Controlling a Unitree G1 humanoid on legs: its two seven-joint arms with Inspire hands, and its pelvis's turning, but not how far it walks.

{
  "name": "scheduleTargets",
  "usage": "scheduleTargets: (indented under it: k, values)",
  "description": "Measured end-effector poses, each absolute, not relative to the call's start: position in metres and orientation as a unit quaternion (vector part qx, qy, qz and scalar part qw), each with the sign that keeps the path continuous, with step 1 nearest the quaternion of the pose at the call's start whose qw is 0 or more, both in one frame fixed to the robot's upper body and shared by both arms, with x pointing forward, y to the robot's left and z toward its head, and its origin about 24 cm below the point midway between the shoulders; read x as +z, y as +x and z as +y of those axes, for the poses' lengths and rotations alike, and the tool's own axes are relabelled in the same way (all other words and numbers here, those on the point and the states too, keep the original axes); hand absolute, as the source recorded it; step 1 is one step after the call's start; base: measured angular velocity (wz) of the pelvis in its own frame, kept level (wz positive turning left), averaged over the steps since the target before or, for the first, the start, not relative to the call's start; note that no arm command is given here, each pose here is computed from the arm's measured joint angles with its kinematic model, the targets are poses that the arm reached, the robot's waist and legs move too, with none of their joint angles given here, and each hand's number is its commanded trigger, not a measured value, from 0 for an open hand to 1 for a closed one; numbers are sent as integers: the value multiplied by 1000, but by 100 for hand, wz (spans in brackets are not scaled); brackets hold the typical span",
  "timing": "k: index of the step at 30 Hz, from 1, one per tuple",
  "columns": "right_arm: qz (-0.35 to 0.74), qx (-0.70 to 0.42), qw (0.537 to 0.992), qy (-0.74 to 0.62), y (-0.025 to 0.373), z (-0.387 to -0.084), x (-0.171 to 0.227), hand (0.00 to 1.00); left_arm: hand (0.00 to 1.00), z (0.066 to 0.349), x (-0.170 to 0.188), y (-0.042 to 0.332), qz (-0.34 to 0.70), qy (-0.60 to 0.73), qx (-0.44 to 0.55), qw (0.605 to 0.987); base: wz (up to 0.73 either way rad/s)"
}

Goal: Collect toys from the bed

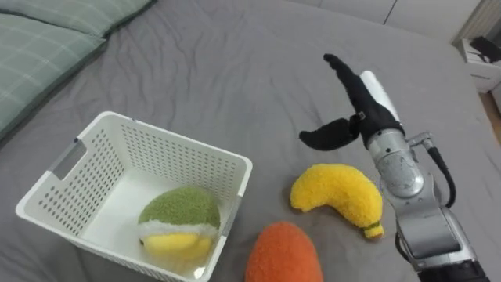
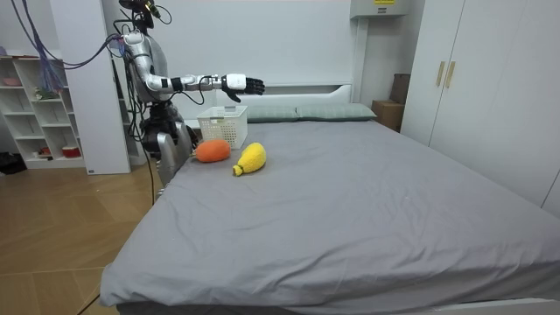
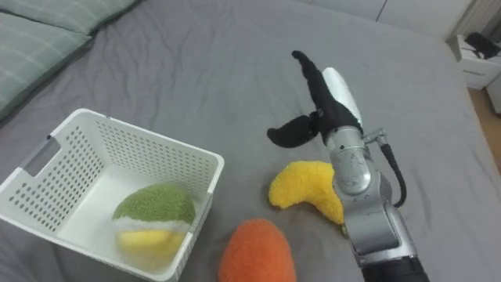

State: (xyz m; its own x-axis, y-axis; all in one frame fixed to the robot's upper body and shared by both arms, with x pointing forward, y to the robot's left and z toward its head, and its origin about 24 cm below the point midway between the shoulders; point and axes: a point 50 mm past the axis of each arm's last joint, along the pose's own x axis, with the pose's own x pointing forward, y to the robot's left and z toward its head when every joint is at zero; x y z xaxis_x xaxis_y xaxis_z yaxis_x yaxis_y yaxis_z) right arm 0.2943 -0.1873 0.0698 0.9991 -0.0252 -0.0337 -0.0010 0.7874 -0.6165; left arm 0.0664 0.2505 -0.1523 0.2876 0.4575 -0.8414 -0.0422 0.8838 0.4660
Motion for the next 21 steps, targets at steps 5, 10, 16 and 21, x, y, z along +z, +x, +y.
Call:
scheduleTargets:
  k: [5,10,16,21]
  values:
    - [36,-37,943,-328,294,-200,64,0,0,249,-153,63,578,180,163,779,0]
    - [87,-41,944,-315,293,-209,41,0,0,251,-153,59,582,181,164,776,0]
    - [168,-43,933,-315,285,-221,6,0,0,255,-154,44,594,180,172,765,0]
    - [207,-48,924,-317,279,-227,-11,0,0,256,-154,33,608,182,172,753,4]
